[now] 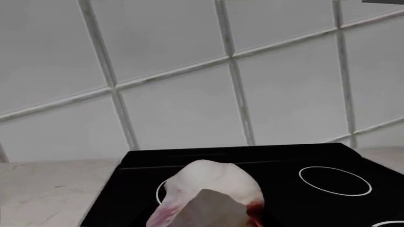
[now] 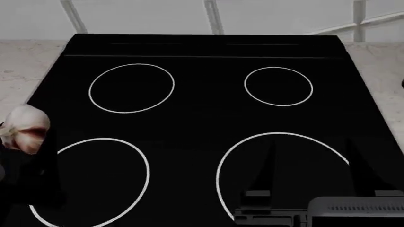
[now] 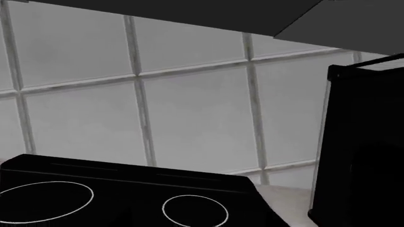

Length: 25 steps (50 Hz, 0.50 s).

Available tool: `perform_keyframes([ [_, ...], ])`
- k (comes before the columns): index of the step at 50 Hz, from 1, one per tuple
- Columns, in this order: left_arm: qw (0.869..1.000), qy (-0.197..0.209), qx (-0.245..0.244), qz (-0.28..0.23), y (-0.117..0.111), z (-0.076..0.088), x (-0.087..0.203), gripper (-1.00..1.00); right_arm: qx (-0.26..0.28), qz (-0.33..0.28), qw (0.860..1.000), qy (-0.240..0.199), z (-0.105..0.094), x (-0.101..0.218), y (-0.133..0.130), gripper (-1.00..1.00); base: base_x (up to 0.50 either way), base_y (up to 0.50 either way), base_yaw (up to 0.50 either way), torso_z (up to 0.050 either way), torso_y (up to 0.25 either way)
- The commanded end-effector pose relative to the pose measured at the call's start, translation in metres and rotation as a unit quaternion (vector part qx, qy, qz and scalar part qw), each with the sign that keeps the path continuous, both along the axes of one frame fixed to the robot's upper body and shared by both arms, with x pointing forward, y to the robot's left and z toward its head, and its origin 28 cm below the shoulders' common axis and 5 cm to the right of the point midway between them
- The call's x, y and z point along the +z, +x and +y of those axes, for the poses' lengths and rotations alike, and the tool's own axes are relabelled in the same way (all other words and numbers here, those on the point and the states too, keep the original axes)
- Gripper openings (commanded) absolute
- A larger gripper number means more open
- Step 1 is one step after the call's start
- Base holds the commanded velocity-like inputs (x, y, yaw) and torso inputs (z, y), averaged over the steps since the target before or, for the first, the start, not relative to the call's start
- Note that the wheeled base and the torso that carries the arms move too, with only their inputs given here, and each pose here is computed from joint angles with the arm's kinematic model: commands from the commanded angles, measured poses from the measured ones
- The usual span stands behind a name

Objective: Pick the garlic from the counter and place it in the microwave.

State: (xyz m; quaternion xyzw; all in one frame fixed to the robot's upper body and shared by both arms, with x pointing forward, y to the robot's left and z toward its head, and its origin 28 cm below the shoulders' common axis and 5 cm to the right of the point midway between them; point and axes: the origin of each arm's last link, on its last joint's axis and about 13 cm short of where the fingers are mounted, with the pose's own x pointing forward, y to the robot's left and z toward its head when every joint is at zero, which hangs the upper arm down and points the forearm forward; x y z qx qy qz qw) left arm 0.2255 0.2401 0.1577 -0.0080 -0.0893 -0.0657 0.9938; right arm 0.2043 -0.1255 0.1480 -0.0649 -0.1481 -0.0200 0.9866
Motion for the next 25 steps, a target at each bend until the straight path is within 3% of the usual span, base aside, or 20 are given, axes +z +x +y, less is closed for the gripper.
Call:
perform_keyframes([
  [1,1.000,-0.013,0.000,0.000,-0.0001,-0.0009,0.0002,-1.00,0.000,0.001,1.000,-0.001,0.0001,-0.0004,-0.0001,1.00,0.00,-0.50,0.00,0.000,0.000],
  [14,1.000,-0.012,0.002,0.000,-0.0017,-0.0003,0.0007,-1.00,0.004,0.000,1.000,-0.004,0.0018,0.0003,0.0015,1.00,0.00,-0.49,0.00,0.000,0.000],
  [25,1.000,-0.013,0.002,0.000,-0.0017,0.0000,-0.0003,-1.00,0.008,0.005,1.000,-0.007,0.0033,-0.0011,0.0017,1.00,0.00,-0.02,0.00,0.000,0.000],
])
